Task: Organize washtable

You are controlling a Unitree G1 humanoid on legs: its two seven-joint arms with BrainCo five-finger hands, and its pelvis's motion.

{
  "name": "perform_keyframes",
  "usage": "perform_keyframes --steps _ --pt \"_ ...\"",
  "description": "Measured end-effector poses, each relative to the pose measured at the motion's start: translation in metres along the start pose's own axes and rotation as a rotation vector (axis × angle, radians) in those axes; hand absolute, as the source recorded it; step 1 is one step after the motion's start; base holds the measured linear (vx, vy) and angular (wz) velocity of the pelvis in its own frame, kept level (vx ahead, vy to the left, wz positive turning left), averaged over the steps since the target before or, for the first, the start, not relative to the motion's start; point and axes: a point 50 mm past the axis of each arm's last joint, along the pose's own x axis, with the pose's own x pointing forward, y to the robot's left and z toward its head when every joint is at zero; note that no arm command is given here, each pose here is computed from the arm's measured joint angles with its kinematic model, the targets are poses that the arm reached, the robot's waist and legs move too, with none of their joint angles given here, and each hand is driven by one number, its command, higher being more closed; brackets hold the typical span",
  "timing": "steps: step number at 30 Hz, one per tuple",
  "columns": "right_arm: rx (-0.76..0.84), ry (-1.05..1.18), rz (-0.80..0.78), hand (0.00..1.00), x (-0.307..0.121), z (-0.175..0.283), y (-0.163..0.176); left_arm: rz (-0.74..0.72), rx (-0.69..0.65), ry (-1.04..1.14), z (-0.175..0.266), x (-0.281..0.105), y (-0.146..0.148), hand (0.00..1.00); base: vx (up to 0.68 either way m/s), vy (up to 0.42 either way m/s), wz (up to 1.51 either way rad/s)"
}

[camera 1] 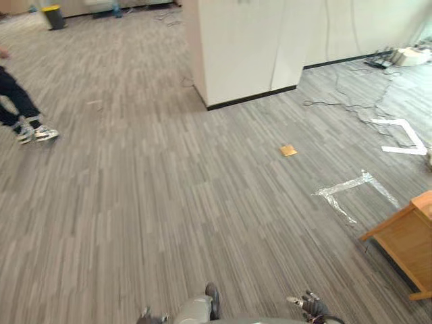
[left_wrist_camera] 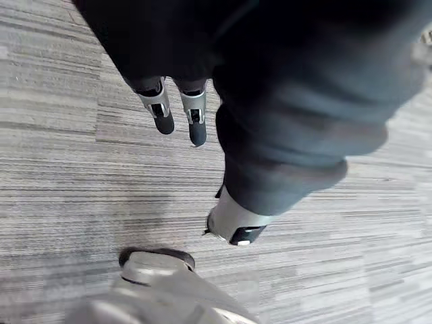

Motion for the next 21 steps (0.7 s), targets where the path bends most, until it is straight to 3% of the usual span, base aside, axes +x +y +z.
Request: perform_keyframes --steps 2,9,11,13,21 --pt "0.059 0.044 0.007 0.00 -0.001 -0.011 0.008 0.010 0.028 -0.006 0.004 0.002 0.007 0.00 0.56 0.268 -0.89" --pt "0.043 0.029 0.016 0.00 0.000 -0.007 0.010 -0.014 0.040 -0.131 0.045 0.007 0.001 0.00 0.30 0.081 -0.21" --pt "0.044 0.048 0.011 0.00 -0.001 -0.013 0.008 0.003 0.022 -0.114 0.038 0.007 0.006 0.00 0.33 -0.021 0.12" --pt "0.032 0.120 -0.039 0.00 -0.011 -0.036 -0.017 -0.012 0.025 -0.062 0.016 0.003 0.001 0.00 0.21 -0.038 0.05" --pt "0.046 0.108 -0.043 0.00 -0.013 -0.039 -0.014 -0.020 0.043 -0.068 0.017 0.003 0.000 0.00 -0.01 -0.012 -0.22"
